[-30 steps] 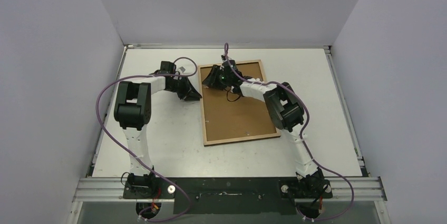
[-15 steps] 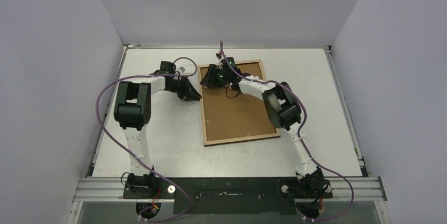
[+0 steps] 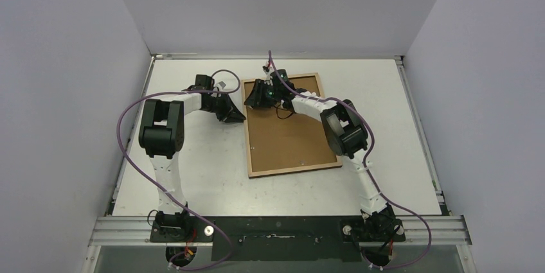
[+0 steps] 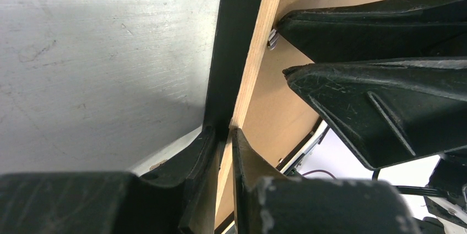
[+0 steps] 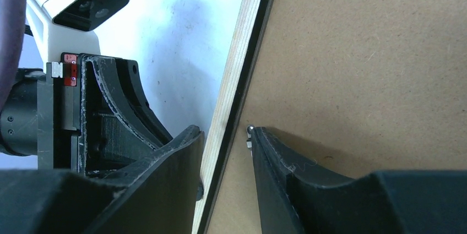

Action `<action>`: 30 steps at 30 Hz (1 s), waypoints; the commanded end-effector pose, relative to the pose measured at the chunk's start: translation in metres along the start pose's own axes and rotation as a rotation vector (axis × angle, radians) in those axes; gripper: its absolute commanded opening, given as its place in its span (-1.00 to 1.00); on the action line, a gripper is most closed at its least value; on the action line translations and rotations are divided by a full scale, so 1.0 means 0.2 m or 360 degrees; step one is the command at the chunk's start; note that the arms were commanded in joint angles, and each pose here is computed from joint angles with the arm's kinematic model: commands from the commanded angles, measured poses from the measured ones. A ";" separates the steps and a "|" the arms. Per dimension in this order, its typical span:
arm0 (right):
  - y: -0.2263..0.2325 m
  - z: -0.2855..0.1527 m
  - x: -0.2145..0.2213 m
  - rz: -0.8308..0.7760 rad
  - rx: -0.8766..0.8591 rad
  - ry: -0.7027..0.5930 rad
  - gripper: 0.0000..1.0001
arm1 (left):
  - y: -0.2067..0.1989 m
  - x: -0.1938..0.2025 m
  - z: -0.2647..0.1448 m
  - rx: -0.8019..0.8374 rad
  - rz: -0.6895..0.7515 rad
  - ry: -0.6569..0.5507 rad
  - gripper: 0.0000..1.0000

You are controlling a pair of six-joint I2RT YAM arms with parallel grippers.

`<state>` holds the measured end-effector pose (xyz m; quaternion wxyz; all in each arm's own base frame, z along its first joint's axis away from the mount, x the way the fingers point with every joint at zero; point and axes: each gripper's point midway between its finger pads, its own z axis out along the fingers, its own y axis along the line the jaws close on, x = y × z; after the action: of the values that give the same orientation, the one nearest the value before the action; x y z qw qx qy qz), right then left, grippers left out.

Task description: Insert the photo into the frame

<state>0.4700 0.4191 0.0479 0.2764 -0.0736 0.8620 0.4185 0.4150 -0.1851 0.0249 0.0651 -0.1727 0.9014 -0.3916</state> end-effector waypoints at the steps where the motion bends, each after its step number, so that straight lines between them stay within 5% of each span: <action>1: -0.01 -0.03 0.15 0.0055 0.0036 0.0166 -0.22 | 0.16 0.07 0.06 -0.0170 -0.0063 0.0061 -0.81; 30: -0.02 0.04 0.24 0.0309 0.0026 0.0062 -0.34 | 0.17 0.08 0.08 -0.0164 -0.0069 0.0081 -0.85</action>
<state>0.4625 0.4233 0.0438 0.2571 -0.0222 0.8541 0.4516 0.4149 -0.1845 0.0251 0.0630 -0.1737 0.9001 -0.3947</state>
